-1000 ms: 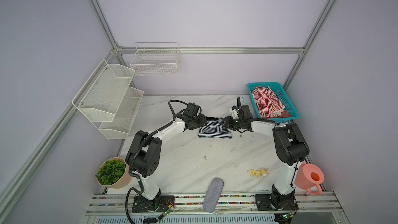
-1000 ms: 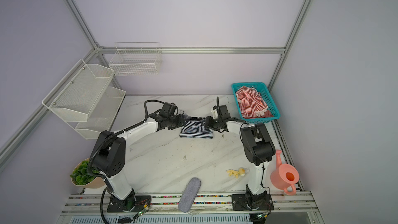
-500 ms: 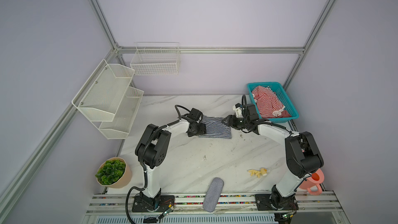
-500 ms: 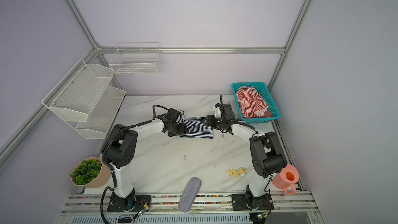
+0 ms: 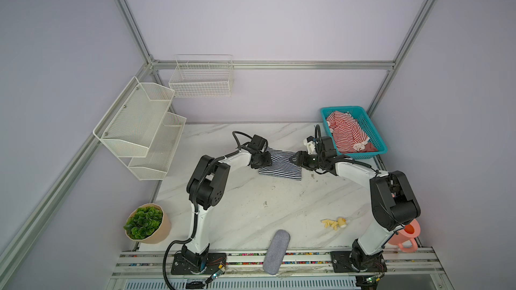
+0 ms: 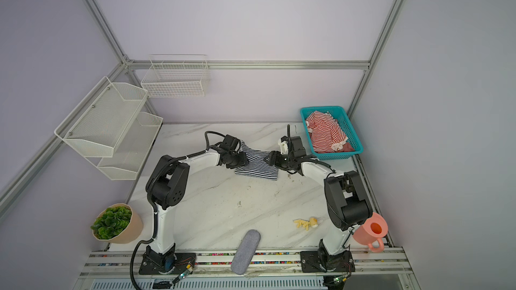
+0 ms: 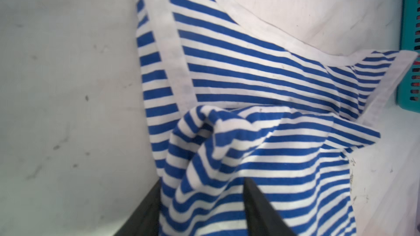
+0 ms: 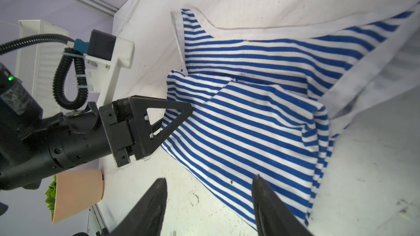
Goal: Fold and stack tank tops
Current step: Move the tank top to the top-left of the table.
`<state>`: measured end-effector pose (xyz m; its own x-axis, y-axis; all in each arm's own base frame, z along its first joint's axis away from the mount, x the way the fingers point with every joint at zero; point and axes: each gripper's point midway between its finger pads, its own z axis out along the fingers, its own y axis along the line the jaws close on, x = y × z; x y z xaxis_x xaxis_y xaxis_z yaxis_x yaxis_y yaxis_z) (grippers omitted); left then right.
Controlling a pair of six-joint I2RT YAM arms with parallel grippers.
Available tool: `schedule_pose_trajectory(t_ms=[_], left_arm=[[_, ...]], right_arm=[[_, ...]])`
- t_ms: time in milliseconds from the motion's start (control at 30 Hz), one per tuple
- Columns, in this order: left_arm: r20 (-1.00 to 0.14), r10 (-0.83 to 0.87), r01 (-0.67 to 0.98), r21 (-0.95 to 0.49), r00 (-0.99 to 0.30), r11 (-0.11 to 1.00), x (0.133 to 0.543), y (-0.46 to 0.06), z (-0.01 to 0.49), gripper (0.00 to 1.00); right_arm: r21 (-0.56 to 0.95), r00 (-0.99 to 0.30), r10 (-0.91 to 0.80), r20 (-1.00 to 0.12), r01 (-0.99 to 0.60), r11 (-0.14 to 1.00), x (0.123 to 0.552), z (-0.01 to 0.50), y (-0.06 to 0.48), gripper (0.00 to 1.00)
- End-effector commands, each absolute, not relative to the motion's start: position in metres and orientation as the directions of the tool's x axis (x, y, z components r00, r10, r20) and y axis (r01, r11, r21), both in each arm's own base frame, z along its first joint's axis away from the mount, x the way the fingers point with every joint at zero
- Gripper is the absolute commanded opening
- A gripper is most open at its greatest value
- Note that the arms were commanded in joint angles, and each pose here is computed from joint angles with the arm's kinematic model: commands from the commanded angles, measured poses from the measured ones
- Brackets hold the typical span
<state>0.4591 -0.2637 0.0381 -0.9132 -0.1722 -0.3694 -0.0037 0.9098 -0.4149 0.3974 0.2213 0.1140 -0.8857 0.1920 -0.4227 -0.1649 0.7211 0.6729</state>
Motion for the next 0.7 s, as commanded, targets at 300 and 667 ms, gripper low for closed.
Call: schedule_pose_trajectory(t_ms=[300,667], left_arm=[[-0.318,-0.229,-0.208,-0.099,-0.920,0.973,0.478,-0.164,0.024,0.00],[-0.437,-0.093,-0.245,0.306,-0.895,0.920,0.522,-0.027,0.074,0.00]], right_arm=[[0.664,-0.888,0.195,-0.417,-0.150,0.733,0.390,0.106,0.207,0.62],[0.683,-0.903,0.185,-0.387,-0.146,0.715,0.393,0.090,0.213,0.62]])
